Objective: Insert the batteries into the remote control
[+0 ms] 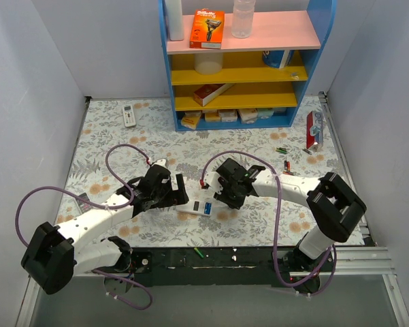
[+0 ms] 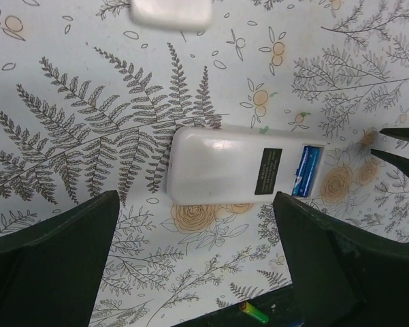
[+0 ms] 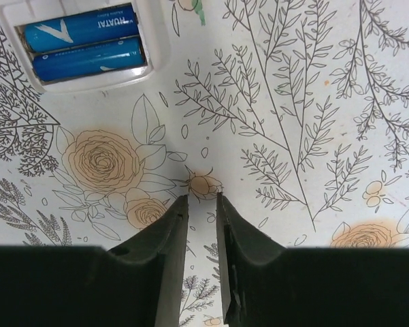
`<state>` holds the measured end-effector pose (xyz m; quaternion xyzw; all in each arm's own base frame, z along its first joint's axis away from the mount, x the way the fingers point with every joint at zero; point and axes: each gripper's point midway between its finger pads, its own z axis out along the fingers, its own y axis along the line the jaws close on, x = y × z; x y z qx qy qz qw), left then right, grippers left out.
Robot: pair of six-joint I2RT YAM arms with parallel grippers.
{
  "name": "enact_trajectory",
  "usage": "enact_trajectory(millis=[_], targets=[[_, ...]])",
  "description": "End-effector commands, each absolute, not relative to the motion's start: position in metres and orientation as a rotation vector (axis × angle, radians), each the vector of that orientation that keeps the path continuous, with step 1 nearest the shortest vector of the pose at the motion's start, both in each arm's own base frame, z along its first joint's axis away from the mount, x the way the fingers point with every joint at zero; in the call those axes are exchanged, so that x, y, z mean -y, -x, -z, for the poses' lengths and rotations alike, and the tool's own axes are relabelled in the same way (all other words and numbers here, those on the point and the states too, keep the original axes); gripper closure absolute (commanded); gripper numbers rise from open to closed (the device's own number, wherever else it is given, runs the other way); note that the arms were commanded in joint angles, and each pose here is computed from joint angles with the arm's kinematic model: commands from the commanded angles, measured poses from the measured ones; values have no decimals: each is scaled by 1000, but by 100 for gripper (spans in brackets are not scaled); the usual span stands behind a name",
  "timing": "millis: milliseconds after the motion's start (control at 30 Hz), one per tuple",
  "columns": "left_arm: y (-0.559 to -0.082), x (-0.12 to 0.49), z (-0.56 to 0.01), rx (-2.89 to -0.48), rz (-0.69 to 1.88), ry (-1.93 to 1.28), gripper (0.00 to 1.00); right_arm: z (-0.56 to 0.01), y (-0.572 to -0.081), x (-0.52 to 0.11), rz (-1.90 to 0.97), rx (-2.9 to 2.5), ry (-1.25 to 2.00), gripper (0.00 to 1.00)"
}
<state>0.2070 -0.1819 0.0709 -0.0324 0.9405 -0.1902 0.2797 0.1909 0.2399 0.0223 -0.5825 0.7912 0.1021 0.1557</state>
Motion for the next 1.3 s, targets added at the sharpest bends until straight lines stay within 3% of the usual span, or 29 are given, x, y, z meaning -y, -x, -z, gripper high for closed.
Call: enact_trajectory(millis=[0, 167, 233, 333, 500, 900, 1100, 1267], targets=[[-206, 185, -62, -2561, 517, 205, 2, -40, -195, -242, -290, -2235, 1640, 69], [-214, 166, -62, -2538, 376, 309, 2, -57, -204, -253, -308, -2216, 1563, 58], [-224, 155, -70, -2491, 292, 333, 3, -66, -212, -260, -313, -2209, 1502, 43], [-247, 148, -83, -2431, 195, 353, 5, -73, -225, -260, -256, -2237, 1380, 36], [-296, 152, -95, -2402, 55, 65, 2, -88, -231, -258, -256, -2259, 1214, 20], [-350, 164, -55, -2617, 28, -59, 2, -111, -222, -235, -273, -2232, 994, 19], [-345, 174, -25, -2728, 69, -64, 2, -116, -218, -226, -280, -2233, 925, 20], [-328, 194, -19, -2833, 216, -41, 10, -117, -219, -215, -235, -2228, 893, 20]])
